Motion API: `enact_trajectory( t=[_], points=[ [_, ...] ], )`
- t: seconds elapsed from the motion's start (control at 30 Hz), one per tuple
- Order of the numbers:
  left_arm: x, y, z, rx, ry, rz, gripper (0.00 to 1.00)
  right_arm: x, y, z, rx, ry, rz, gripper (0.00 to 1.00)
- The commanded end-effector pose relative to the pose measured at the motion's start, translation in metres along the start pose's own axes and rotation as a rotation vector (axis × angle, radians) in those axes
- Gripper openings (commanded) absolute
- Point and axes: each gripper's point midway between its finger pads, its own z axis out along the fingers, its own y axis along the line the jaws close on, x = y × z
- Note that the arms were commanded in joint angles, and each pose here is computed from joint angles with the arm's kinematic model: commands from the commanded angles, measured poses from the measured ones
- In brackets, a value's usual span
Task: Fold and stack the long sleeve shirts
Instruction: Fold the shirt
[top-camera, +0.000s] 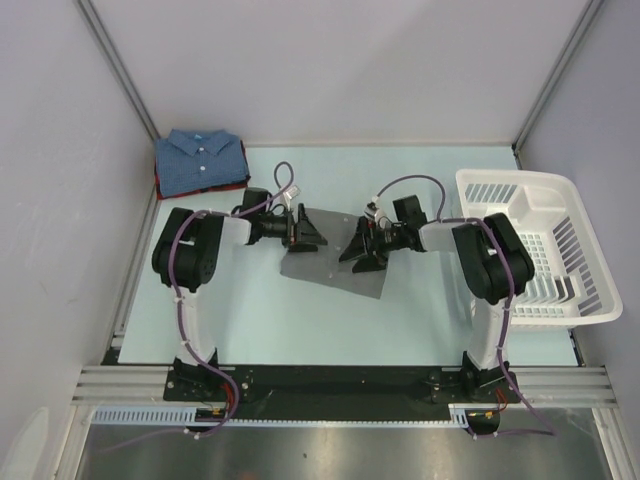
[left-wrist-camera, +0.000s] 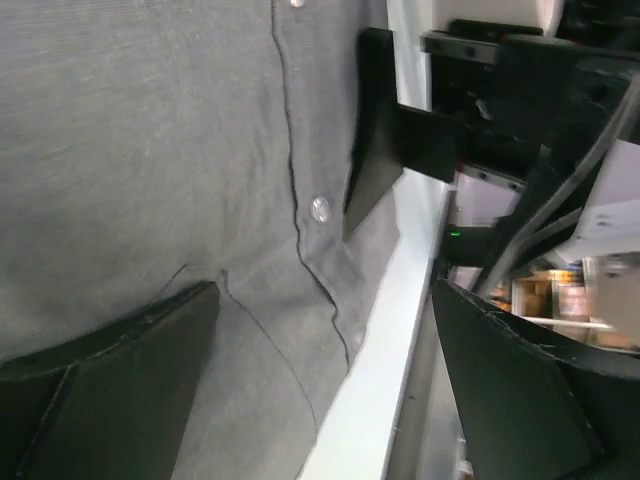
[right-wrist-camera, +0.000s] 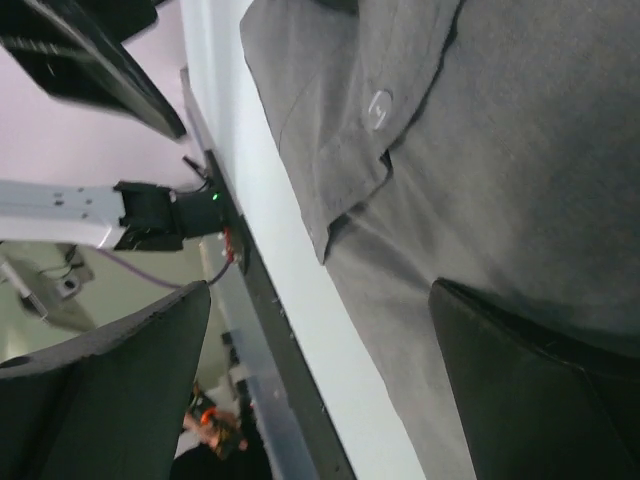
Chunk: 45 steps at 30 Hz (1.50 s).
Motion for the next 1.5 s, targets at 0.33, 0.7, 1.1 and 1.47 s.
enact_trajectory(
  t=[0.33,0.7,1.1,1.47],
  points=[
    [0.016,0.002,-0.115,-0.177,-0.221,0.028,1.00,-0.059,-0.059,-0.036,0.244,0.017,-0.183,1.00],
    [0.028,0.009,-0.131,-0.218,-0.241,0.021,0.88,-0.057,0.052,-0.034,0.202,0.033,-0.480,1.00],
    [0.031,0.008,-0.085,-0.109,-0.123,0.016,0.89,-0.055,0.034,0.017,0.169,0.026,-0.472,1.00],
    [0.037,-0.013,-0.078,-0.073,-0.101,0.078,0.80,-0.053,-0.006,0.037,0.159,0.033,-0.265,1.00]
  ],
)
